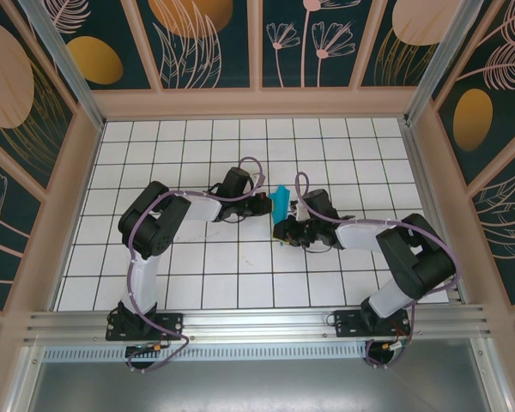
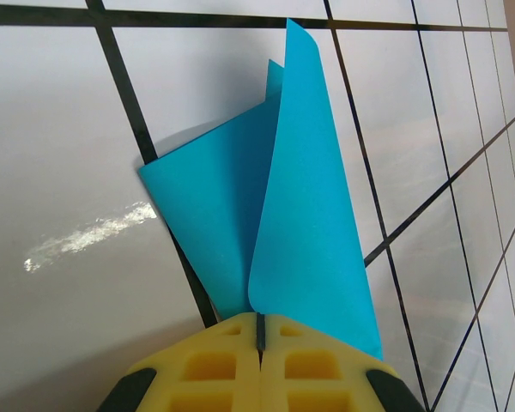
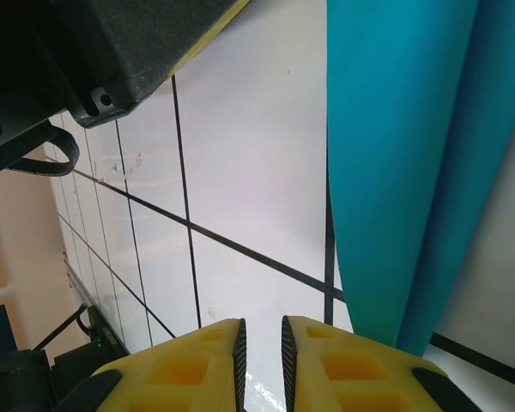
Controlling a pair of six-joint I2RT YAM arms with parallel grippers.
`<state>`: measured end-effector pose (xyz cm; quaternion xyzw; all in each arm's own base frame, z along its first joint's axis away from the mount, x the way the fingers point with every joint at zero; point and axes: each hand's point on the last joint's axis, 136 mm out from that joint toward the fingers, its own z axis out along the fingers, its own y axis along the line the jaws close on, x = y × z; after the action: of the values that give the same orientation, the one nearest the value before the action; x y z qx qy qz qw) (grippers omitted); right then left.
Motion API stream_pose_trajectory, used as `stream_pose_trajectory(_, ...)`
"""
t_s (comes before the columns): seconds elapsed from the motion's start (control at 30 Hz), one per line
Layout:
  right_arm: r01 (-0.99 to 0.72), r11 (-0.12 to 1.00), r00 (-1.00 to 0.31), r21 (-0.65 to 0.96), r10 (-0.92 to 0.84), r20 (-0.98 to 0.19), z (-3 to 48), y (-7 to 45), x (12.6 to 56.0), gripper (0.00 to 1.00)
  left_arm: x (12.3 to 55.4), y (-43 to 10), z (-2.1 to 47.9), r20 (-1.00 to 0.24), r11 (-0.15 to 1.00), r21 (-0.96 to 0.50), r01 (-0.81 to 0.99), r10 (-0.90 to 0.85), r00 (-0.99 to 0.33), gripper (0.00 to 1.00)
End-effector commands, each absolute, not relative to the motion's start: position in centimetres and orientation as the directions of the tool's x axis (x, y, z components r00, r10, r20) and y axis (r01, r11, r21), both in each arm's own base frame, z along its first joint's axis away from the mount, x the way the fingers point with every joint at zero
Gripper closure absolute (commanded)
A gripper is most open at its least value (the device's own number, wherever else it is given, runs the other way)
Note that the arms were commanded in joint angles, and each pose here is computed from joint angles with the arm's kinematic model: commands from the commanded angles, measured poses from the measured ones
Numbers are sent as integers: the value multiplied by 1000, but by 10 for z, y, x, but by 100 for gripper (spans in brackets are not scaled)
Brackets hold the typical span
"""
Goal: Fold a paper plane with a square sheet of paper (fold left side to right side)
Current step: Fold the wing for the fifth time at the center of the table.
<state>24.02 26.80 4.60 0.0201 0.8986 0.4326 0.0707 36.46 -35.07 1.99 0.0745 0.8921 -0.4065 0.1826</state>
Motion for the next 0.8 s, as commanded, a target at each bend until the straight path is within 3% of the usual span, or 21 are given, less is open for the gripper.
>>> stream_pose_trajectory(0.0,-12,628,-992,778,89,-88,39,270,237,78,368,-328,-13,-340,737,-641,213,-24,-940,100)
stream_pose_trajectory(0.37,15,653,-993,757,96,-63,26,269,239,78,369,-328,-14,-340,742,-636,213,-22,-940,100)
stream_pose_trajectory(0.77,44,718,-998,695,65,-4,8,257,210,79,372,-327,-18,-335,755,-624,201,-26,-942,100)
